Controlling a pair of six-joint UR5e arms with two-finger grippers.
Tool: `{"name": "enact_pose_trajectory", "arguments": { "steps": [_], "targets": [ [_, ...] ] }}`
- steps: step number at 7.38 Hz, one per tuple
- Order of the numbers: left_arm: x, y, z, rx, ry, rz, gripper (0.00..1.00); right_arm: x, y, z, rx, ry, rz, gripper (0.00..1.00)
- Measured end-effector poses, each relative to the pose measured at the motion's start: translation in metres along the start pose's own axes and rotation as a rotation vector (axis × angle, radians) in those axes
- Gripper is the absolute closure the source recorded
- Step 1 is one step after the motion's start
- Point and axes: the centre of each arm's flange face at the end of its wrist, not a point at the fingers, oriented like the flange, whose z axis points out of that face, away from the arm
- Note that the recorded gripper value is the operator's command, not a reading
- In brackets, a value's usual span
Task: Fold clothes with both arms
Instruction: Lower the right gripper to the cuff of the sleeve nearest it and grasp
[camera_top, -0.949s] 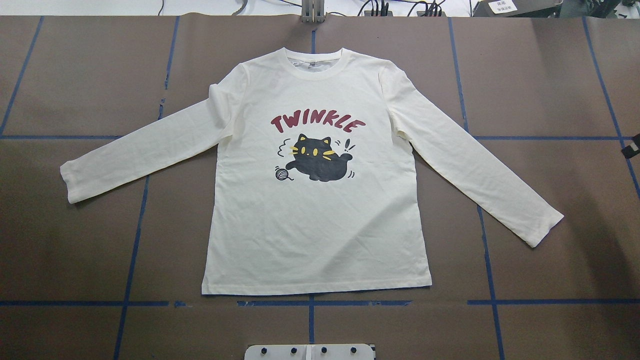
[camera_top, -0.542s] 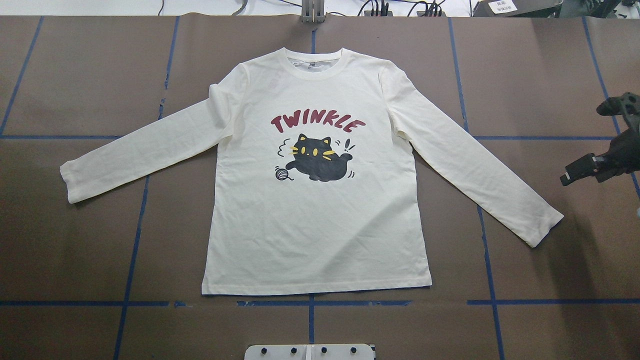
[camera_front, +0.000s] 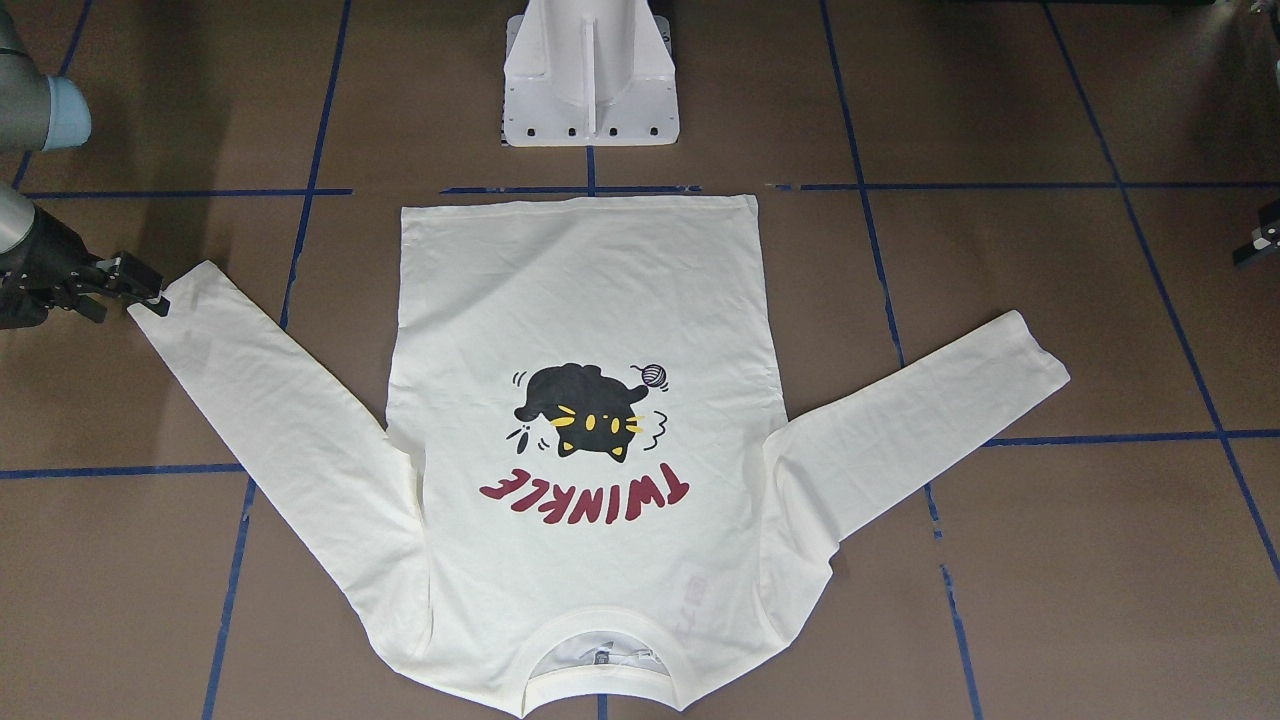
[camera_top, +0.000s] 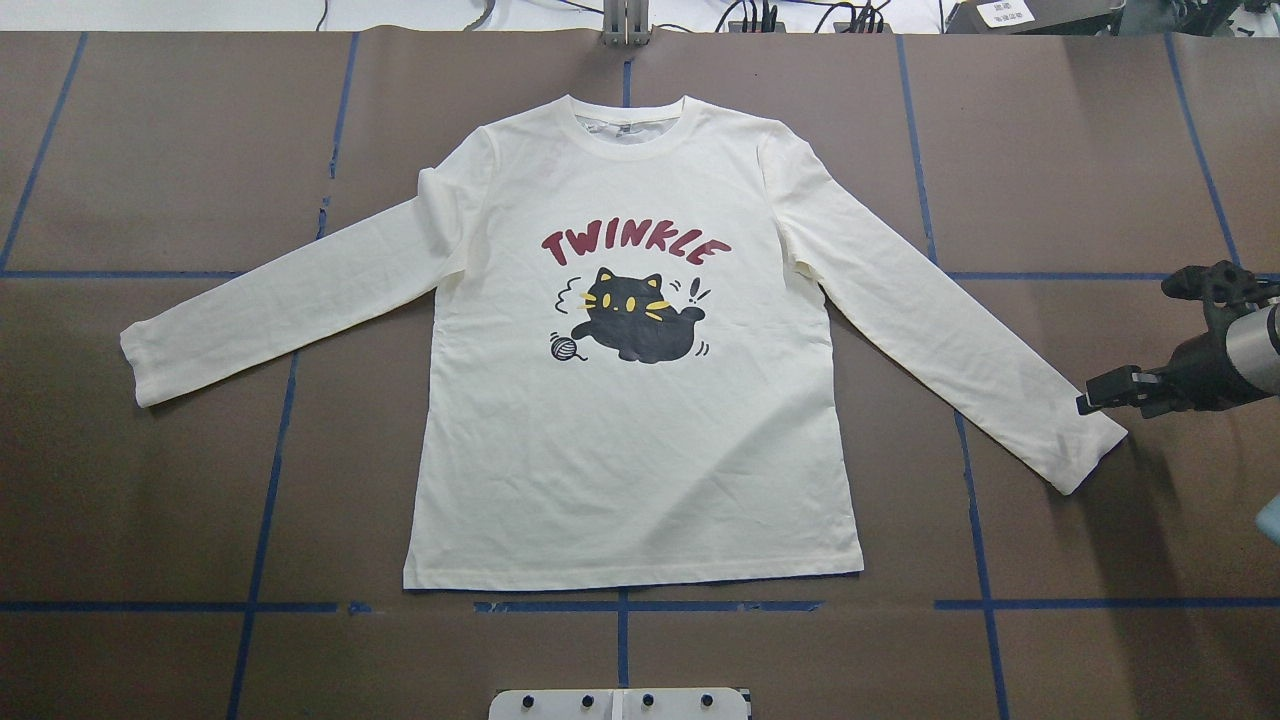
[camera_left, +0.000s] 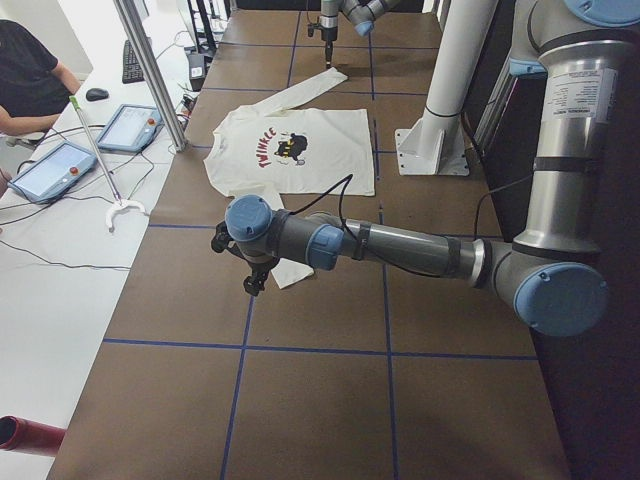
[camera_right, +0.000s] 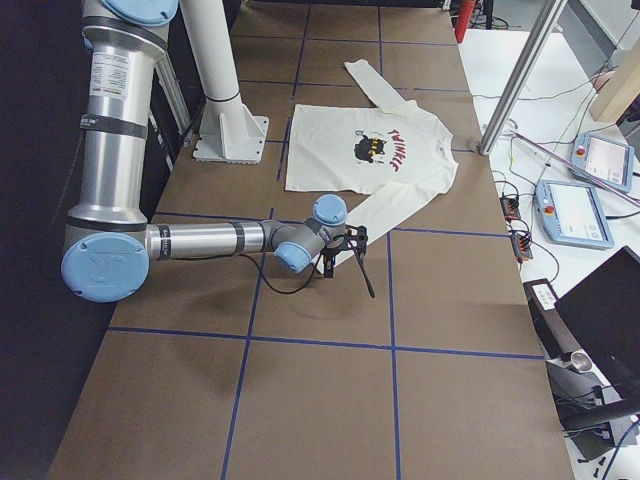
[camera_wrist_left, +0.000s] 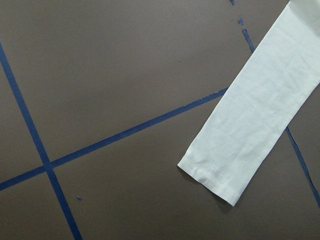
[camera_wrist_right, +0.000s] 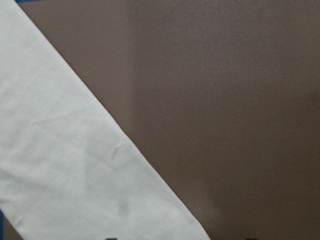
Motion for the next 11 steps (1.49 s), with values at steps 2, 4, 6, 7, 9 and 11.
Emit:
{"name": "enact_pose_trajectory", "arguments": {
  "steps": [2, 4, 6, 7, 9, 11],
  "targets": [
    [0.0, 0.0, 0.0, 0.0, 0.001, 0.0, 0.0, 0.005, 0.002, 0.009, -0.011, 0.011, 0.017, 0.24],
    [0.001, 0.0, -0.001, 0.002, 0.002, -0.002, 0.0, 0.013, 0.004, 0.015, -0.022, 0.022, 0.03, 1.0],
    [0.007, -0.002, -0.005, 0.01, 0.001, -0.015, 0.0, 0.015, 0.006, 0.016, -0.028, 0.024, 0.044, 1.0],
    [0.012, -0.003, -0.008, 0.015, 0.0, -0.021, 0.0, 0.014, 0.007, 0.015, -0.032, 0.019, 0.044, 1.0],
    [0.015, -0.001, -0.009, 0.018, 0.001, -0.027, 0.0, 0.006, 0.008, 0.009, -0.038, -0.002, 0.035, 1.0],
    [0.018, -0.002, -0.011, 0.02, 0.001, -0.027, 0.0, -0.017, 0.008, -0.006, -0.038, -0.042, 0.012, 1.0]
  ]
}}
